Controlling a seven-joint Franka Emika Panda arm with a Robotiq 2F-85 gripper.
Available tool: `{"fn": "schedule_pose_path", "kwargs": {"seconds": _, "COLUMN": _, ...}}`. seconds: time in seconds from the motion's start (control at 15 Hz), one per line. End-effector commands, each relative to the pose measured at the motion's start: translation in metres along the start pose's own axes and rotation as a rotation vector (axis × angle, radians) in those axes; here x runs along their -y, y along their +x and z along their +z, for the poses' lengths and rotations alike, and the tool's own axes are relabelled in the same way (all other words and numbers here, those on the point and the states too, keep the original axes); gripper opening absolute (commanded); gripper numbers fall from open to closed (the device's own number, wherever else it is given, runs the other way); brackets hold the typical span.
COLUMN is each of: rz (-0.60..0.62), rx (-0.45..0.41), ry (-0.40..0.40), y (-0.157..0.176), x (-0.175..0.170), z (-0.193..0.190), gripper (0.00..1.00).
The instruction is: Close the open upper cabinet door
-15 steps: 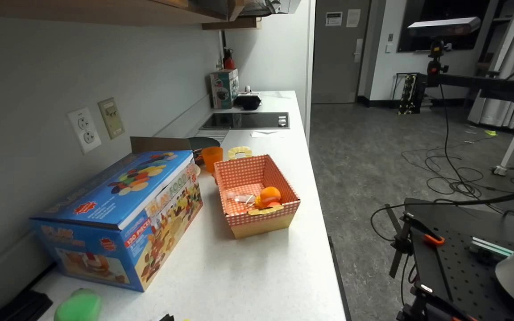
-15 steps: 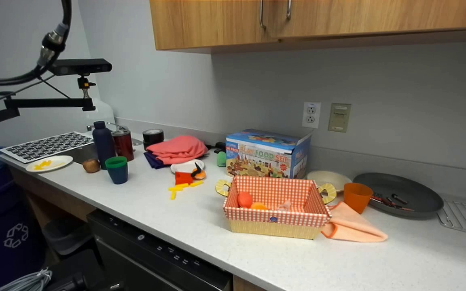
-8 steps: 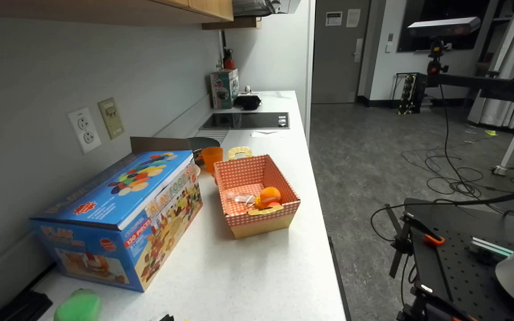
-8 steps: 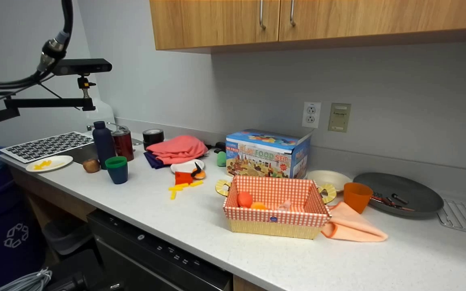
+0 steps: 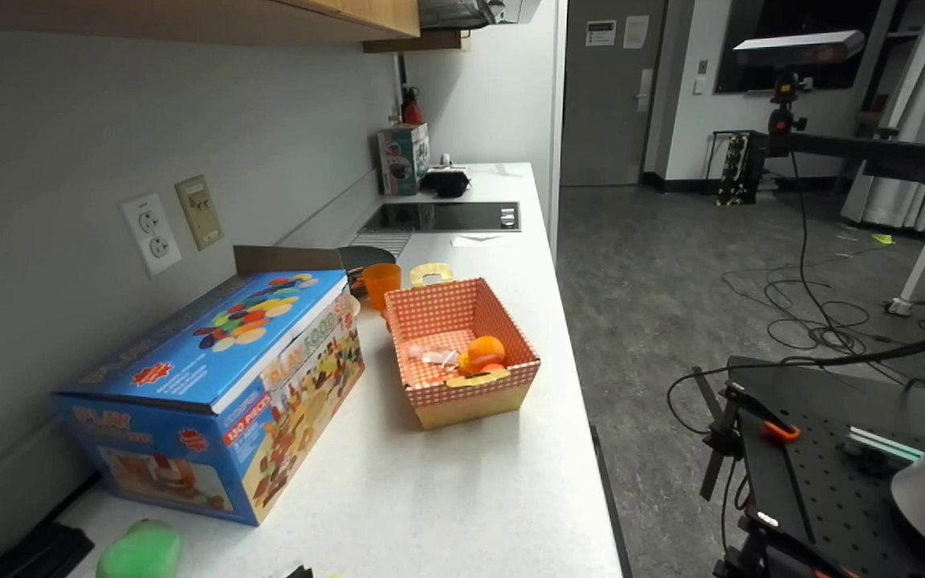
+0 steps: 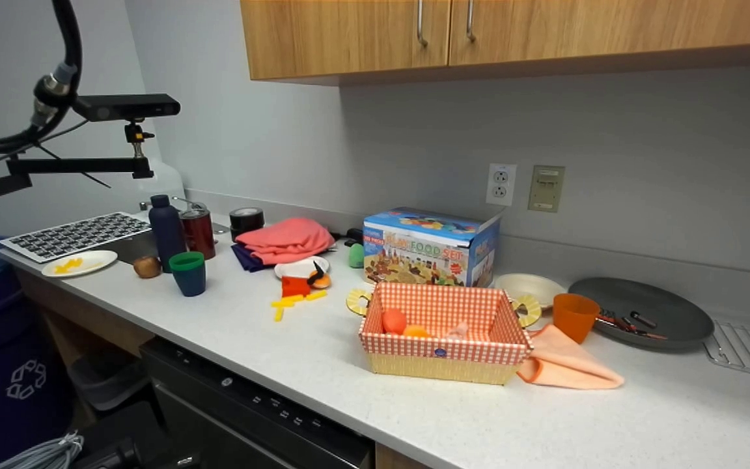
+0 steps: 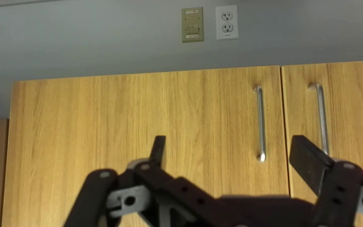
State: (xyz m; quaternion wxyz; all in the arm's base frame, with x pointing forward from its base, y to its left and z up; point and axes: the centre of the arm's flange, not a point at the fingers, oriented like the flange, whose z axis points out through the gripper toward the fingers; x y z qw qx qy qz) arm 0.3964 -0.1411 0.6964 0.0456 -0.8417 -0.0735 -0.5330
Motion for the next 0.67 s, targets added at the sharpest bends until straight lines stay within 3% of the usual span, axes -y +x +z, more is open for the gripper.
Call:
{"fn": "schedule_pose_path", "kwargs": {"seconds": 0.0, "rz": -0.001, "rx": 0.004, "ry": 0.001, "y": -0.0006, "x": 0.0008, "z": 0.0029, "gripper": 1.0}}
{"fn": "schedule_pose_path", "kwargs": {"seconds": 0.6, "rz": -0.003, "rx": 0.009, "ry": 0.003, "y": -0.0008, "x": 0.0016, "z": 0.0059, "gripper": 1.0}}
